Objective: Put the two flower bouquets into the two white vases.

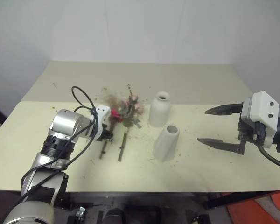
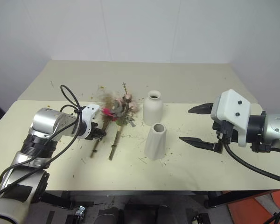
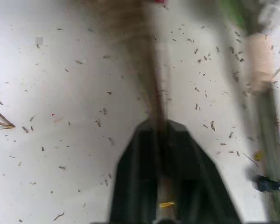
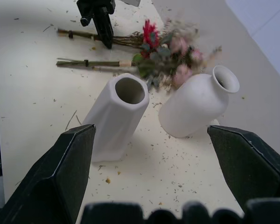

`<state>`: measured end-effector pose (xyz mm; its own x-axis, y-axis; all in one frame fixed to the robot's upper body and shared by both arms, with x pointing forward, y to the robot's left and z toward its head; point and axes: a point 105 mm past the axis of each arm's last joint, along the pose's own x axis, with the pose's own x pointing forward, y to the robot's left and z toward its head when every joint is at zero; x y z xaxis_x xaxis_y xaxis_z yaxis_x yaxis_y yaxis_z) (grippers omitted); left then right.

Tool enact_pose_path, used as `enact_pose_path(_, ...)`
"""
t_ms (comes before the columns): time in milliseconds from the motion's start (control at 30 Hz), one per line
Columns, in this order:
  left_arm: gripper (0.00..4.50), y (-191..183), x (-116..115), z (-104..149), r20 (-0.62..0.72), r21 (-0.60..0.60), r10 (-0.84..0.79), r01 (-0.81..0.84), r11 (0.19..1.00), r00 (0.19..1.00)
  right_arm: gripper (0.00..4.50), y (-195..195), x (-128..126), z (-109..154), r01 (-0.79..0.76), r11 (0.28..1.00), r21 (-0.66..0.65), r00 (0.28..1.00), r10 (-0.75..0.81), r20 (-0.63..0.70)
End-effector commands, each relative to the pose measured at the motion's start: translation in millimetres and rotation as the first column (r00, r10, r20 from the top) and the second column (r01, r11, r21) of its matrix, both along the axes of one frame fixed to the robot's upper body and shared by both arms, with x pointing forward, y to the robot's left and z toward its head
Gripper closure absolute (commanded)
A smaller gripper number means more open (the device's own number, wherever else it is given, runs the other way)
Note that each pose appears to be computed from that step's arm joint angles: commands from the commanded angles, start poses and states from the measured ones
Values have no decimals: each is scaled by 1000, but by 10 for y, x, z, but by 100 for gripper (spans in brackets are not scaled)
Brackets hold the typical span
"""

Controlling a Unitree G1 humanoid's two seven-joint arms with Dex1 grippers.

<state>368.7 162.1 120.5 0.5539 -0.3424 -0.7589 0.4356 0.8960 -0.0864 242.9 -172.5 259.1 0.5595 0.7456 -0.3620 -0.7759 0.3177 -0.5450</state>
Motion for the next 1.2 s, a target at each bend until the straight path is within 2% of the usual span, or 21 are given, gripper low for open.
enact_pose_path(33, 447, 9, 28, -61, -7, 2, 33, -33, 999, 999, 0, -6, -37, 106, 2, 1000, -15, 999, -2, 49)
enact_pose_path(133, 447, 159, 167, 100, 120, 4, 130, -131, 991, 984, 0, -20, -46, 115, 7, 1000, -13, 999, -6, 48)
enact_pose_path(200, 447, 330, 218, 197, 195, 56, 171, -185, 981, 966, 0, -32, -52, 116, 12, 1000, -15, 999, -11, 46)
enact_pose_path(267, 447, 519, 292, 322, 234, 20, 285, -298, 954, 930, 0, -47, -53, 113, 19, 1000, -16, 999, -18, 43)
enact_pose_path(400, 447, 936, 503, 651, 387, -47, 495, -520, 853, 778, 0, -53, -49, 101, 24, 1000, -16, 999, -24, 43)
enact_pose_path(467, 447, 969, 633, 875, 470, -203, 567, -541, 816, 677, 0, -55, -48, 102, 26, 1000, -13, 999, -26, 46)
enact_pose_path(533, 447, 933, 755, 1201, 565, -378, 619, -495, 782, 546, 0, -65, -42, 108, 36, 999, -13, 998, -35, 54)
enact_pose_path(633, 447, 716, 860, 1610, 623, -555, 634, -312, 771, 459, 0, -77, -50, 143, 46, 999, -2, 997, -46, 67)
enact_pose_path(700, 447, 581, 913, 1734, 615, -623, 640, -213, 753, 461, 0, -76, -57, 157, 50, 999, 5, 996, -51, 74)
enact_pose_path(800, 447, 234, 929, 1937, 740, -588, 525, 26, 808, 421, 0, -88, -66, 173, 72, 997, 21, 993, -73, 91)
enact_pose_path(867, 447, 80, 930, 2027, 756, -611, 523, 139, 779, 393, 0, -99, -71, 184, 89, 996, 33, 990, -92, 107)
enact_pose_path(1033, 447, -208, 939, 2105, 717, -694, 566, 334, 638, 408, 0, -110, -60, 207, 152, 982, 114, 978, -166, 123)
enact_pose_path(1133, 447, -320, 931, 2102, 683, -730, 591, 395, 557, 429, 0, -80, -37, 203, 201, 969, 147, 964, -222, 148)
enact_pose_path(1200, 447, -347, 923, 2125, 633, -772, 634, 425, 473, 445, 0, -81, -33, 199, 227, 958, 174, 955, -255, 153)
